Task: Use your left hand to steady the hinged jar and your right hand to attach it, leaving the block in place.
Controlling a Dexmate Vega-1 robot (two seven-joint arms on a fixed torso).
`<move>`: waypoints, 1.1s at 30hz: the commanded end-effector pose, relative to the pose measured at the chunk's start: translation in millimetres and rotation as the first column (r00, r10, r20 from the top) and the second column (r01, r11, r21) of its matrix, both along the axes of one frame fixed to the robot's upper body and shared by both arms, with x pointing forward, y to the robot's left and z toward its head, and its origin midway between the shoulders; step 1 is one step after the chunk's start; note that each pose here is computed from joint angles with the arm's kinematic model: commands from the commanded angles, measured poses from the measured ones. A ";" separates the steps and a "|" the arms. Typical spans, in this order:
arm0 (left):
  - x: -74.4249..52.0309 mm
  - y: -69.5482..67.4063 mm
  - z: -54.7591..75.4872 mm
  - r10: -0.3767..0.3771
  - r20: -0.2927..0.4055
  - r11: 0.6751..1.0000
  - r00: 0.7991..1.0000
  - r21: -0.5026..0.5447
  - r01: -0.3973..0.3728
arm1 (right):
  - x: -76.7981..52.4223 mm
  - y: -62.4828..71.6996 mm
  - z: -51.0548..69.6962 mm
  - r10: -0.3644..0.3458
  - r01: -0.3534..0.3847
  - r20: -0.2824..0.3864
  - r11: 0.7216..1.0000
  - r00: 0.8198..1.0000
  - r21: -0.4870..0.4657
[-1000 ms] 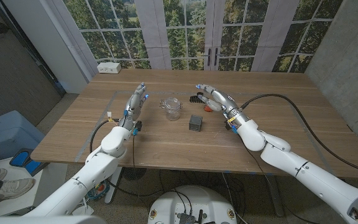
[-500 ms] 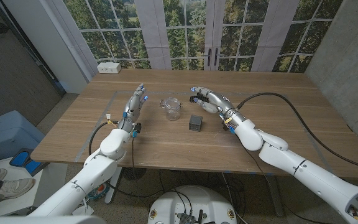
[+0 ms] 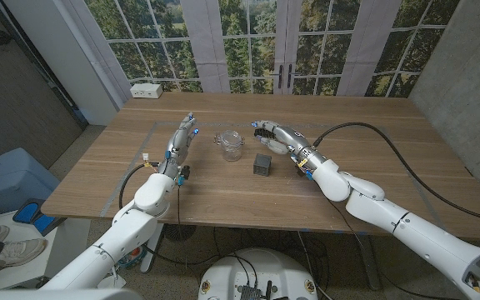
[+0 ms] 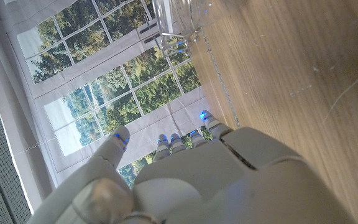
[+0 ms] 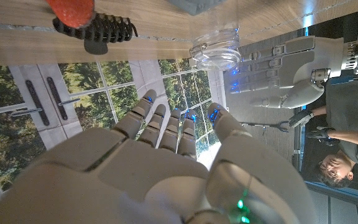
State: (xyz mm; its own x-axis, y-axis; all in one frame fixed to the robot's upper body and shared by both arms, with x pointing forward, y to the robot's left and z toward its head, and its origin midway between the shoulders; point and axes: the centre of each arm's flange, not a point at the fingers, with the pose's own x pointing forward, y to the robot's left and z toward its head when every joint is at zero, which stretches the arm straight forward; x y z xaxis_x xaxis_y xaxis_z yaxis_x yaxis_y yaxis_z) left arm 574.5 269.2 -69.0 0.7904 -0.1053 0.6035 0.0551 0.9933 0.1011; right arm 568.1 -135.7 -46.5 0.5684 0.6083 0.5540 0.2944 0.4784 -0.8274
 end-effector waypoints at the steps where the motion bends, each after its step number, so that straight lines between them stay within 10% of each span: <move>1: -2.1 -1.3 -1.6 0.002 -0.005 1.000 1.000 0.008 -0.002 | 0.5 6.3 -3.7 -0.002 0.002 -0.006 0.999 1.000 -0.038; 33: -5.3 4.3 -11.0 0.022 -0.007 0.999 1.000 0.032 -0.022 | 8.6 43.5 -2.8 -0.004 0.003 -0.006 0.989 1.000 -0.147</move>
State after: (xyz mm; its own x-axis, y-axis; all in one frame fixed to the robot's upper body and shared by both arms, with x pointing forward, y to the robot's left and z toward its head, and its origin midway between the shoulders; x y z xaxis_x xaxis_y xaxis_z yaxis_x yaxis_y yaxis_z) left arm 568.9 270.9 -80.1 0.7983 -0.1085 0.5925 0.0499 0.9922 0.1145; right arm 572.0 -104.3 -52.2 0.5676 0.6701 0.4784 0.2886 0.3823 -0.8778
